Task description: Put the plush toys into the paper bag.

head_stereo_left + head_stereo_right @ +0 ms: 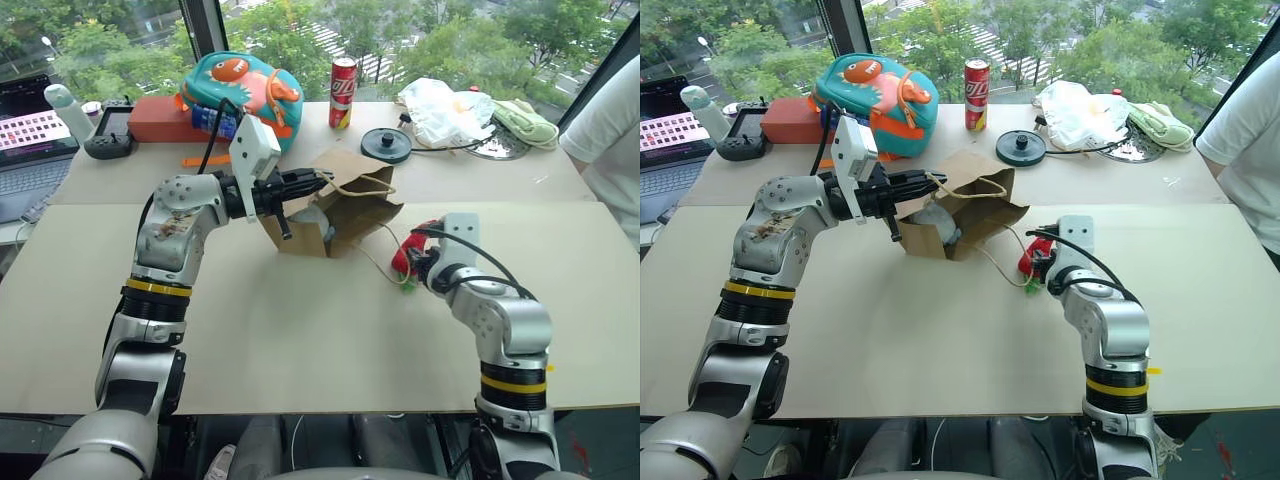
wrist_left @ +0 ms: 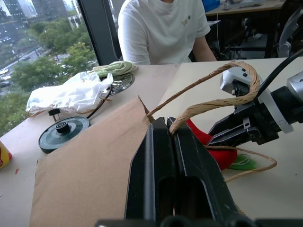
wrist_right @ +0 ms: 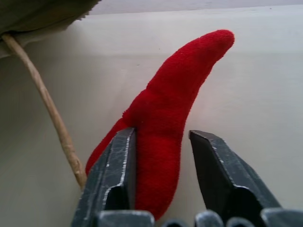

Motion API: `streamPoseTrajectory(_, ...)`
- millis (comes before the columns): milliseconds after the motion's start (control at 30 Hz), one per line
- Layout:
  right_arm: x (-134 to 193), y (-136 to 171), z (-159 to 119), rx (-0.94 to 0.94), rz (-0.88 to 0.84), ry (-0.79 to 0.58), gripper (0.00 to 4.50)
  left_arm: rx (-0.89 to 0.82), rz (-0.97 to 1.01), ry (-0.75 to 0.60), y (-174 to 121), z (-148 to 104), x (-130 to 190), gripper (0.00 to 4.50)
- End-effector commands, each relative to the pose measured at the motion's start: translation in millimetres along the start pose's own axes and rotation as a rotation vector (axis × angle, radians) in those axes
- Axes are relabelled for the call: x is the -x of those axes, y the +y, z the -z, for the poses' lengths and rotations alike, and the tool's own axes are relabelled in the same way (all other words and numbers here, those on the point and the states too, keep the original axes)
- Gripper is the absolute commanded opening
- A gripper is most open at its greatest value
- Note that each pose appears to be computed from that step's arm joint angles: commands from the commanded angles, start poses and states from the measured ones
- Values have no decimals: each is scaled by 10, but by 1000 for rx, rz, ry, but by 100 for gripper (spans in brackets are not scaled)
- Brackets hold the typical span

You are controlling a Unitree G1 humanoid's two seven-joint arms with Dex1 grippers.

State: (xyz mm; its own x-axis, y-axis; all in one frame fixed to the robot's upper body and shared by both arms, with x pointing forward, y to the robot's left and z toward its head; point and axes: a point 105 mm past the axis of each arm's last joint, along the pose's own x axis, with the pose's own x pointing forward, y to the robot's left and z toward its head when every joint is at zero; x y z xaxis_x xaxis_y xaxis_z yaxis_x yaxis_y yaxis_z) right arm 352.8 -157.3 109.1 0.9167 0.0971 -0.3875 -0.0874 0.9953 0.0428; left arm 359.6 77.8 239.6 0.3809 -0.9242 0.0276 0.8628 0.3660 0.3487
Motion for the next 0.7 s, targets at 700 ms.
streamPoseTrajectory(700, 713, -581, -854, -220, -26, -324, 3, -40, -16, -43, 36, -161, -18, 0)
